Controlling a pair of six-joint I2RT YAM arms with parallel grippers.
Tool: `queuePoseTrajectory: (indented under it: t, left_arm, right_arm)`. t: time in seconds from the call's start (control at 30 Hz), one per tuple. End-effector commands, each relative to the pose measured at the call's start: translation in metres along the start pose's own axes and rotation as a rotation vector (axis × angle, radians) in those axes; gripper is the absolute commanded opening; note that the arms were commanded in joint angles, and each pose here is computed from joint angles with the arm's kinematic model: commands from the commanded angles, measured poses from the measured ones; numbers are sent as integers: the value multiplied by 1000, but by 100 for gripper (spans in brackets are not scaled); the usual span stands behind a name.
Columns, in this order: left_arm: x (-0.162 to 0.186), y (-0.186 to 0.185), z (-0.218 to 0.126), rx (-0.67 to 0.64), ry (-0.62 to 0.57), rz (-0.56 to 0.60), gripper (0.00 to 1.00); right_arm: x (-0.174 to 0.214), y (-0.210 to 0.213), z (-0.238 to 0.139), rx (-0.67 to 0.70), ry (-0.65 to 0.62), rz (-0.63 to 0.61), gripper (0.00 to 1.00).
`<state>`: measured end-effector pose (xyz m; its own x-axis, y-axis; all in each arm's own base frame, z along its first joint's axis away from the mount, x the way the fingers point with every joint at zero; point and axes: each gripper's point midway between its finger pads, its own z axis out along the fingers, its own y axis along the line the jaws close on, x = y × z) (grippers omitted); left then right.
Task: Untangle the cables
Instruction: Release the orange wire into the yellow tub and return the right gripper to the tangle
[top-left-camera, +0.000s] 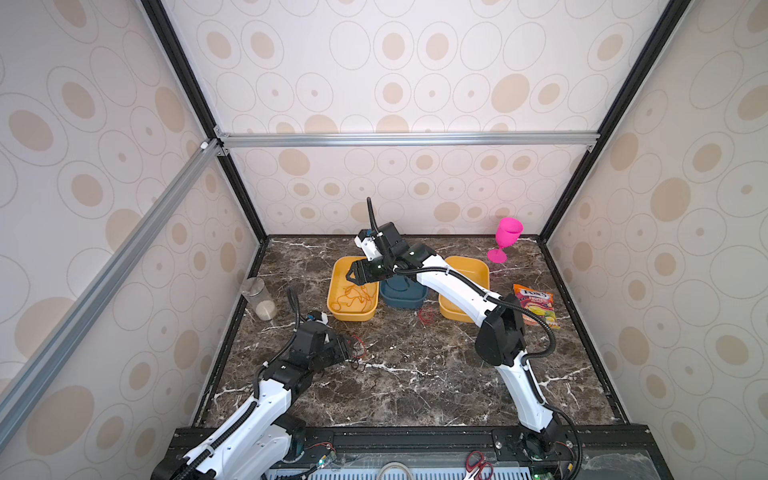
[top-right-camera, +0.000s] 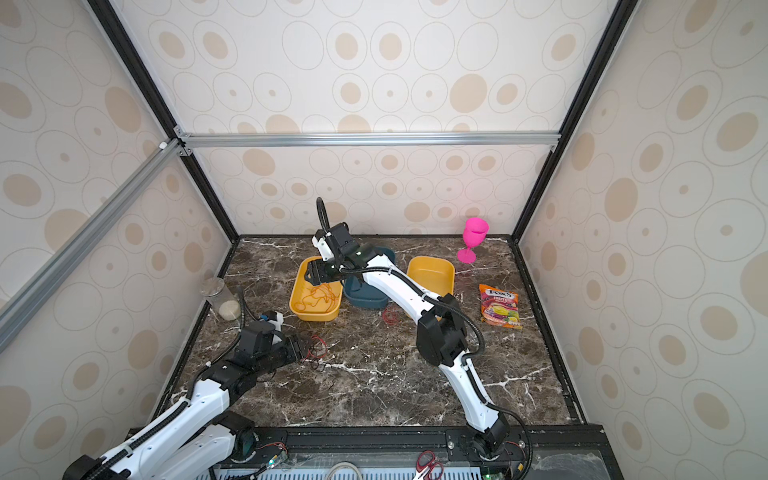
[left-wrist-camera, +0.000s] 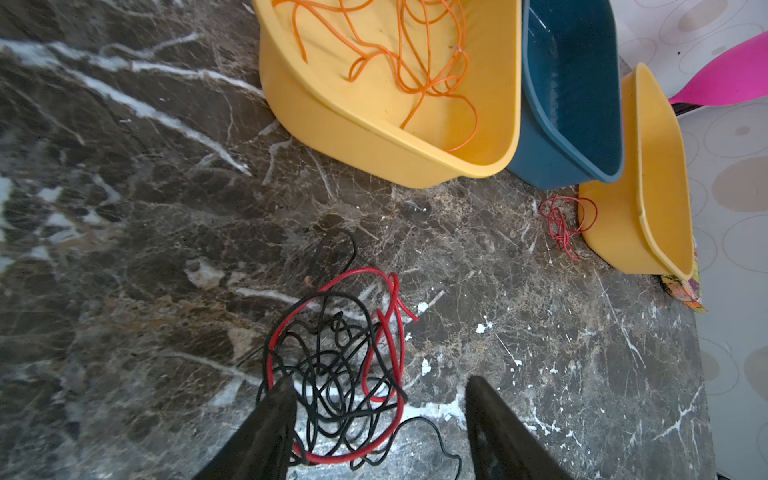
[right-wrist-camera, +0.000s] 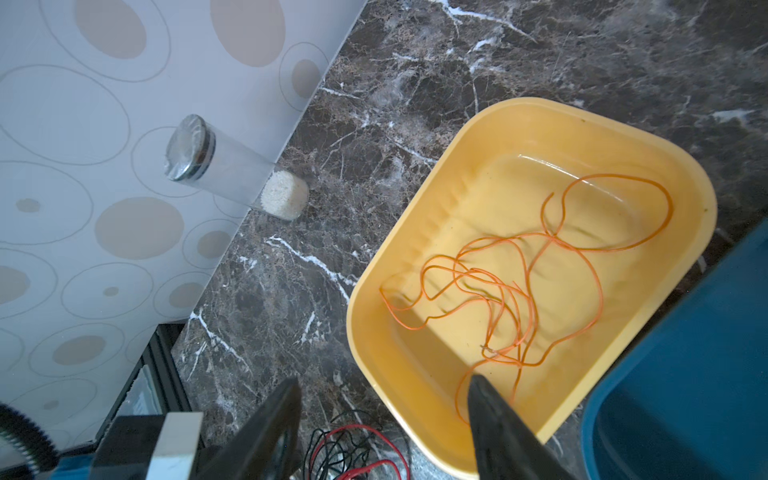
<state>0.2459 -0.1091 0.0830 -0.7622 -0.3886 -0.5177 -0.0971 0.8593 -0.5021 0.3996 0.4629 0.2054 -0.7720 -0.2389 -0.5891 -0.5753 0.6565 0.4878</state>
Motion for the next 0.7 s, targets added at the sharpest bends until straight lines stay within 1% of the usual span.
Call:
queuePoseTrajectory:
  t: [0.0, 0.2, 0.37, 0.43, 0.53, 0.67]
  left_arm:
    - [-6, -4, 0, 9, -11, 18, 65]
    - [-1, -3, 5, 20, -2, 20, 63]
    - [4, -2, 11, 28, 18, 24, 58]
    - [4, -1, 13, 23, 24, 32, 55]
    - [1, -1, 13, 13, 19, 51, 53]
    - [-2, -1, 14, 10, 5, 72, 52]
  right_arm:
    - [14, 14, -24, -29, 30, -7, 63]
    - [62, 3, -45, -4, 78, 32, 59]
    - [117, -8, -55, 12, 153, 51, 56]
    - [142, -8, -53, -5, 194, 43, 56]
    - [182, -7, -45, -27, 275, 37, 57]
    - [214, 7, -31, -82, 320, 26, 59]
